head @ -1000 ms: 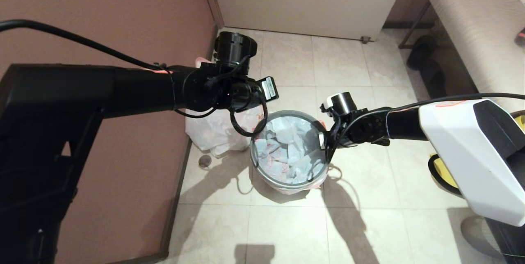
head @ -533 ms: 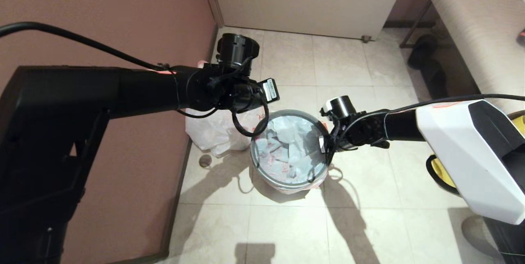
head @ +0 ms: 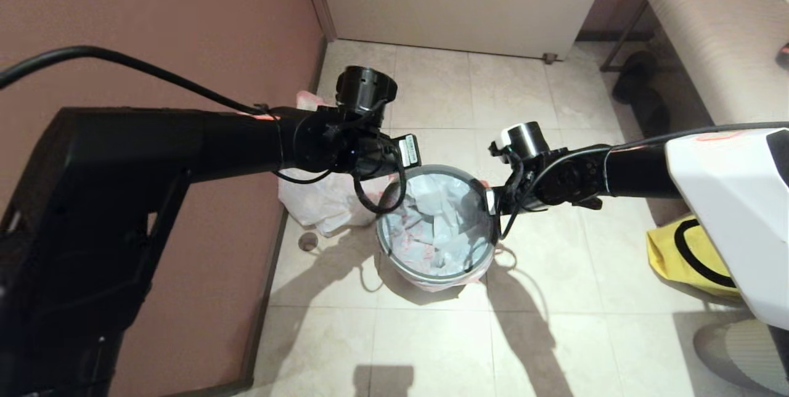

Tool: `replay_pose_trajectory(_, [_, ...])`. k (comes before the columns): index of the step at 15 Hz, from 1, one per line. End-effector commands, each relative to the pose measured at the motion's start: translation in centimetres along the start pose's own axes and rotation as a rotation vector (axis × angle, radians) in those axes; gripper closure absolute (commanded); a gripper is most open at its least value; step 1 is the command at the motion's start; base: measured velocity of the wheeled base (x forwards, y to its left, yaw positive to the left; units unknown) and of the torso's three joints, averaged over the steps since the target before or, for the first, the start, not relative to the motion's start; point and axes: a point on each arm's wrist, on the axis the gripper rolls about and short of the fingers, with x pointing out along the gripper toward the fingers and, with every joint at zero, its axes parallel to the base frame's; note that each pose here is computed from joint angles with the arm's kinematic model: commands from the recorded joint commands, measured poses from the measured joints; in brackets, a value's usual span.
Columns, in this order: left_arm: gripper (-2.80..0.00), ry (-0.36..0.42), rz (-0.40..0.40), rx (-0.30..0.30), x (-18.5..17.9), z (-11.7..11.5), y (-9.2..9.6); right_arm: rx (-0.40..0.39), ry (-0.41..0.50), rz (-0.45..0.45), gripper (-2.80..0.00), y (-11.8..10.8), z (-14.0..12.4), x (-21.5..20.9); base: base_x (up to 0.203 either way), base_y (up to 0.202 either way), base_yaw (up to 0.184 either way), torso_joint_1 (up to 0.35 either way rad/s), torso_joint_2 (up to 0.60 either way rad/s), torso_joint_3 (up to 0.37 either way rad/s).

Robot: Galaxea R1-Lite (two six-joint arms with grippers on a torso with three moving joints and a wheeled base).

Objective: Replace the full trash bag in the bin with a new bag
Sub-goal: Place the trash can ring on the trash can

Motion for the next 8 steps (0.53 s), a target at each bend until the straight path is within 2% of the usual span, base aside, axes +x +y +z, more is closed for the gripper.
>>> replay_pose_trajectory(1, [0.00, 0.020, 0.024, -0.003, 1.9, -0.9, 0.8, 0.005, -0.017, 0.000, -0.13, -0.2, 0.5, -1.0, 0.000, 0.000, 0.000, 0.000, 0.00, 0.000])
replay_pose_trajectory(2, [0.00, 0.016, 0.031, 0.002, 2.6, -1.1, 1.3, 0.003, -0.014, -0.001, 0.00, -0.2, 0.4, -0.9, 0.000, 0.000, 0.000, 0.000, 0.00, 0.000])
replay_pose_trajectory(4, [0.00, 0.016, 0.047, 0.025, 3.7, -1.5, 2.0, -0.001, -0.014, 0.002, 0.00, -0.1, 0.3, -1.3, 0.000, 0.000, 0.000, 0.000, 0.00, 0.000])
replay_pose_trajectory(6, [0.00, 0.024, 0.053, 0.028, 3.6, -1.5, 2.1, -0.006, -0.011, 0.003, 0.00, 0.0, 0.2, -1.2, 0.000, 0.000, 0.000, 0.000, 0.00, 0.000])
replay_pose_trajectory(8, [0.00, 0.039, 0.064, 0.056, 4.0, -1.9, 2.3, -0.009, -0.006, 0.003, 0.00, 0.1, 0.1, -1.0, 0.000, 0.000, 0.000, 0.000, 0.00, 0.000])
